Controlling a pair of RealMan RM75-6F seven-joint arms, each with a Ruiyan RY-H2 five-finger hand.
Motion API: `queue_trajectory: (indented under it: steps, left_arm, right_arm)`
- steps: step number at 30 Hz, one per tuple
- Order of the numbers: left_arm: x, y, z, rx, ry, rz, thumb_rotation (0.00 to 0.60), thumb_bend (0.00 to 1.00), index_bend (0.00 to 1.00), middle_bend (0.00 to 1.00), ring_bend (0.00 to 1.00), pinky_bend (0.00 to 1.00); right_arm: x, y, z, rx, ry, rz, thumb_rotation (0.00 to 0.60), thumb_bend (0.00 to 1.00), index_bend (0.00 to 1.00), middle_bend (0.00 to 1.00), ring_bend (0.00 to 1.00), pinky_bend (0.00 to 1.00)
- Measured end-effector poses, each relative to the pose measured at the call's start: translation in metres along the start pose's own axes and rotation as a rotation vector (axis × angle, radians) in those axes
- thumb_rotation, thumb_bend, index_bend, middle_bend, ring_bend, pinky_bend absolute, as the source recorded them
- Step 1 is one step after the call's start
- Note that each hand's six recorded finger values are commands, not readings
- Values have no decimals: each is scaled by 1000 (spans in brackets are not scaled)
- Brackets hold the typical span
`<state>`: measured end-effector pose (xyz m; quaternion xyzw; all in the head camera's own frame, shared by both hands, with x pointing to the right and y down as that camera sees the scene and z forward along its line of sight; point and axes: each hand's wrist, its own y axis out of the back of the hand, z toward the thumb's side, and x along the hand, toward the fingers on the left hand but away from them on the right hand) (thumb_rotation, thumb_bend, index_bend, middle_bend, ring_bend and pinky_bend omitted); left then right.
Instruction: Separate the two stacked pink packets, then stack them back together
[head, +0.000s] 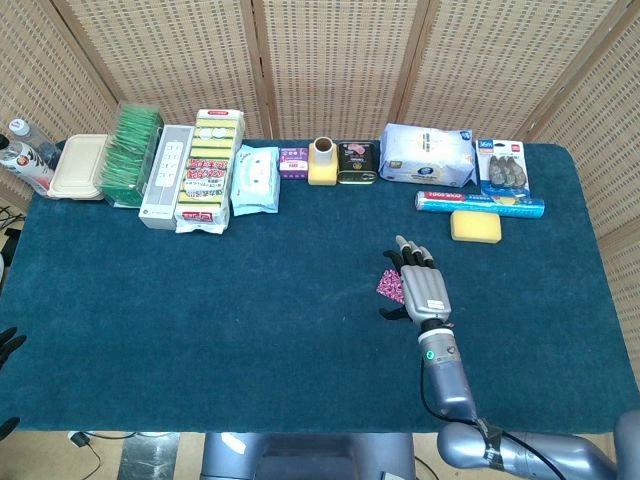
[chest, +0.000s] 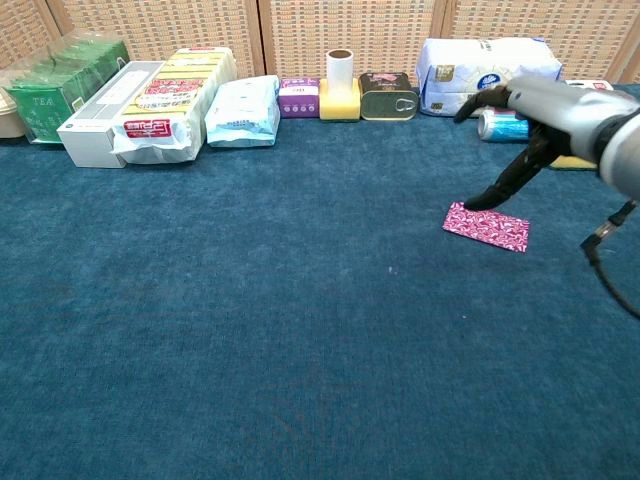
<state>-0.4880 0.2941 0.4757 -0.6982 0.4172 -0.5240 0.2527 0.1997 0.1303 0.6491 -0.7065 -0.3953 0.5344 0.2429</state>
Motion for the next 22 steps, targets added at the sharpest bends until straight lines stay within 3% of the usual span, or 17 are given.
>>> queue_trajectory:
  steps: [6,11,17,22]
  left_arm:
    - [-8,-1,6,55,-24,31,600,28,0,0,0,37]
    - [-18,-1,11,82,-34,58,600,31,0,0,0,37]
    - [-33,5,11,97,-23,115,600,41,0,0,0,37]
    - [-42,12,6,74,-6,157,600,43,0,0,0,37]
  right_arm:
    - [22,28,-12,-8,181,-124,550,2,165,52,0,0]
    - [49,47,-48,97,277,-212,548,0,170,51,0,0]
    - [108,71,-112,180,218,-286,551,0,199,50,0,0]
    - [158,84,-136,207,154,-359,563,0,197,48,0,0]
